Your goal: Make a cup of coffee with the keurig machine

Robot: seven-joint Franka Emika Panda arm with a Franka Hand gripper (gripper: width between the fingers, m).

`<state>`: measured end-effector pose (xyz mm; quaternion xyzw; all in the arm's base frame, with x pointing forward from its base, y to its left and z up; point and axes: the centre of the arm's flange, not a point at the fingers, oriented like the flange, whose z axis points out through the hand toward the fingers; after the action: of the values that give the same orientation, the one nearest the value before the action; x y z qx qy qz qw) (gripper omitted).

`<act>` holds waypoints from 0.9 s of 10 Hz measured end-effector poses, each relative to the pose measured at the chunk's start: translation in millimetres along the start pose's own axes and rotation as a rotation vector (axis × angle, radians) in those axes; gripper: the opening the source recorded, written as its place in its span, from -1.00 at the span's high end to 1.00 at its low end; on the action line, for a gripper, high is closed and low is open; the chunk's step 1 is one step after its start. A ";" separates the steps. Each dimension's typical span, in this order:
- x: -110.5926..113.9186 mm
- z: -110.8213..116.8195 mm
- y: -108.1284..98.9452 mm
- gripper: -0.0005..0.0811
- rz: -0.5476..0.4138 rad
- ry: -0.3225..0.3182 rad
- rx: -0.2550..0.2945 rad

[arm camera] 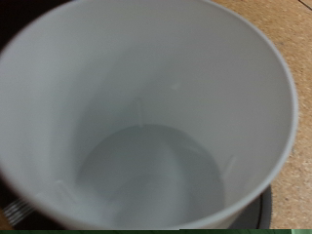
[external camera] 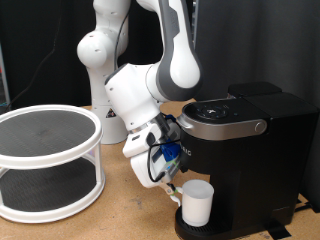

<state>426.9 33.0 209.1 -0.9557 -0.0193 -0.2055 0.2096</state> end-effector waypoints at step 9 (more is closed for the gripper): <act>-24.1 -82.9 12.4 -0.98 -0.045 -0.018 0.094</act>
<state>374.5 -11.0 263.2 -0.9459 -0.0522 -0.2004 0.2496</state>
